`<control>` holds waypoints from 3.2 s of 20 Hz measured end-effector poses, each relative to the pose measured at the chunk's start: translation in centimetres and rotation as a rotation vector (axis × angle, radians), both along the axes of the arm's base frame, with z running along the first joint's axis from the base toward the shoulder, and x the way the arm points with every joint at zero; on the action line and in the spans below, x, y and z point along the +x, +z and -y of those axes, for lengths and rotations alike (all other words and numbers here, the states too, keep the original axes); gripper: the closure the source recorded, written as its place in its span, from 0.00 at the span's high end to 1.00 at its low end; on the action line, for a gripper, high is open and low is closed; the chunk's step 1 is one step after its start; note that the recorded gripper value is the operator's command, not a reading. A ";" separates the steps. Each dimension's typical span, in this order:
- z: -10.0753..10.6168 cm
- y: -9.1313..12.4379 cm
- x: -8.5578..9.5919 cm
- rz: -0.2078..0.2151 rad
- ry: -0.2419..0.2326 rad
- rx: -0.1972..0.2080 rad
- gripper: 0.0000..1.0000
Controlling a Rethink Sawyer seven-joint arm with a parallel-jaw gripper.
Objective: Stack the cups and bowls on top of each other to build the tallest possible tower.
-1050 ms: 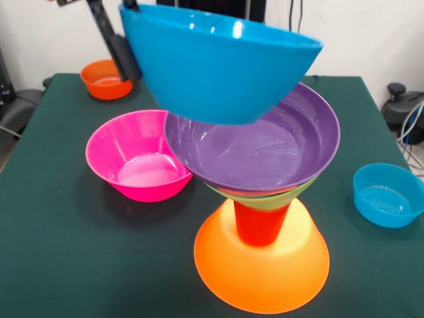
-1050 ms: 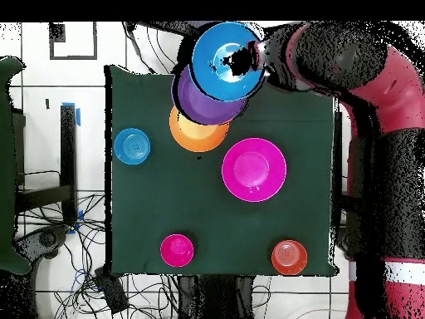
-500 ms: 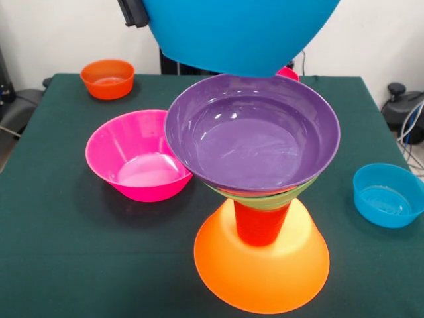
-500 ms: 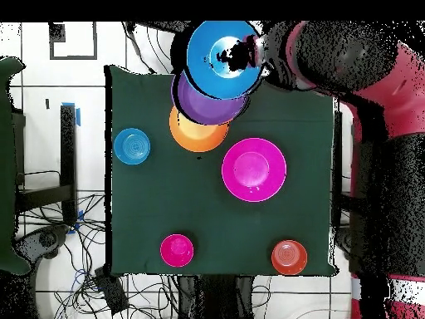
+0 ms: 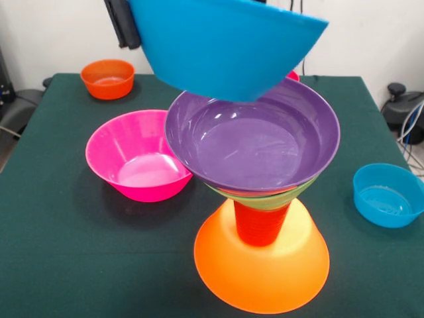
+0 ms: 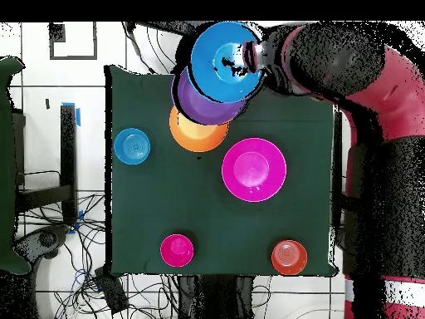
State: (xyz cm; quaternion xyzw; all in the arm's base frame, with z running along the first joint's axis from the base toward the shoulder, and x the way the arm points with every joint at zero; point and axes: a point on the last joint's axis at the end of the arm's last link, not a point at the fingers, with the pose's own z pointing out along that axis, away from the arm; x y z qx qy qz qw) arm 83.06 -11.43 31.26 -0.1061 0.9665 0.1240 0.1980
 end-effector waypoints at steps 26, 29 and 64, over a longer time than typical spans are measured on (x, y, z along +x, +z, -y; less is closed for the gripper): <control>-1.2 -9.1 -2.3 -0.154 0.012 -0.105 0.00; -1.1 -9.3 -2.4 -0.157 0.010 -0.106 0.00; -2.0 -9.1 -2.3 -0.156 0.016 -0.104 0.00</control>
